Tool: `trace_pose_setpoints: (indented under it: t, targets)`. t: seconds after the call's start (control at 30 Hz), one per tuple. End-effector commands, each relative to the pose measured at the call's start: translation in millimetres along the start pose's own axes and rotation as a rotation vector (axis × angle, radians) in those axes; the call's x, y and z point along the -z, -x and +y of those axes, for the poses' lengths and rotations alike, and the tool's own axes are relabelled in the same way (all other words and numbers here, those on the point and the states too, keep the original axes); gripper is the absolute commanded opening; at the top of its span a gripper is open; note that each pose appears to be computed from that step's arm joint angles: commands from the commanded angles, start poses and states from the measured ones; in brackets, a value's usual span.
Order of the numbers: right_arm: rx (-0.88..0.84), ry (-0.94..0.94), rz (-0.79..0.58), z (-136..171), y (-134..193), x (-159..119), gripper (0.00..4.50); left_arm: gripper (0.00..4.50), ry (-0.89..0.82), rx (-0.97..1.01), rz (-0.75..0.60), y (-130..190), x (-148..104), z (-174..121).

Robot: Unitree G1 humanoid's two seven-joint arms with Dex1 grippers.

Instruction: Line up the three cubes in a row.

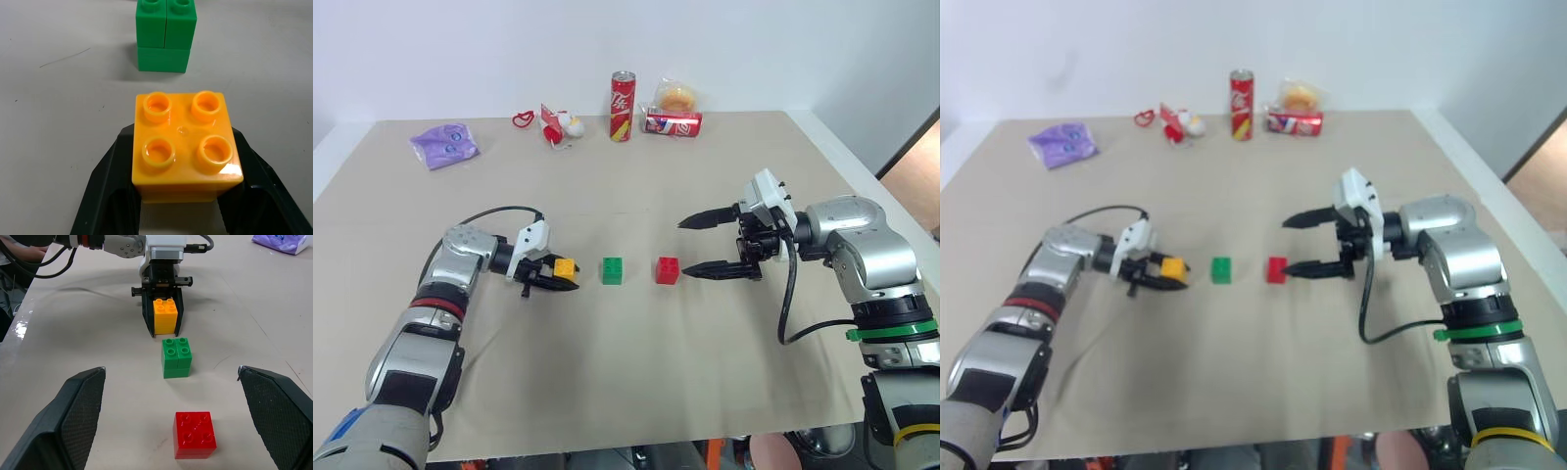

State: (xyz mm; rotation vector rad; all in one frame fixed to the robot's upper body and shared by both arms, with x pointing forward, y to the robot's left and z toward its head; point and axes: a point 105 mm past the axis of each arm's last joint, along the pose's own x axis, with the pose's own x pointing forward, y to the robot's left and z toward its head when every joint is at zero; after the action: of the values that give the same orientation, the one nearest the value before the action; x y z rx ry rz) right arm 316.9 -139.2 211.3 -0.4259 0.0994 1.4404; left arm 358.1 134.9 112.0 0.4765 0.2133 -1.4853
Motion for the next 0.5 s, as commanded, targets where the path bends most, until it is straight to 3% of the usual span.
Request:
trace_pose_setpoints:
  t: [0.03, 0.27, 0.3, 0.5]
  targets:
    - [0.013, 0.033, -0.008, 0.6, 5.2, -7.4, 4.50, 1.39, -0.010, -0.006, -0.016, 0.9, -1.3, 0.1]
    - [0.016, 0.037, -0.008, 0.7, 5.6, -8.3, 4.50, 1.39, -0.021, -0.034, -0.001, 0.6, 2.1, 2.6]
    - [0.017, 0.038, -0.008, 0.5, 5.6, -8.7, 4.50, 2.44, -0.005, -0.030, 0.003, 0.7, 3.1, 2.5]
    - [0.016, 0.041, -0.013, -0.1, 4.3, -10.4, 4.50, 4.42, -0.016, -0.071, -0.015, 3.3, -0.2, 7.5]
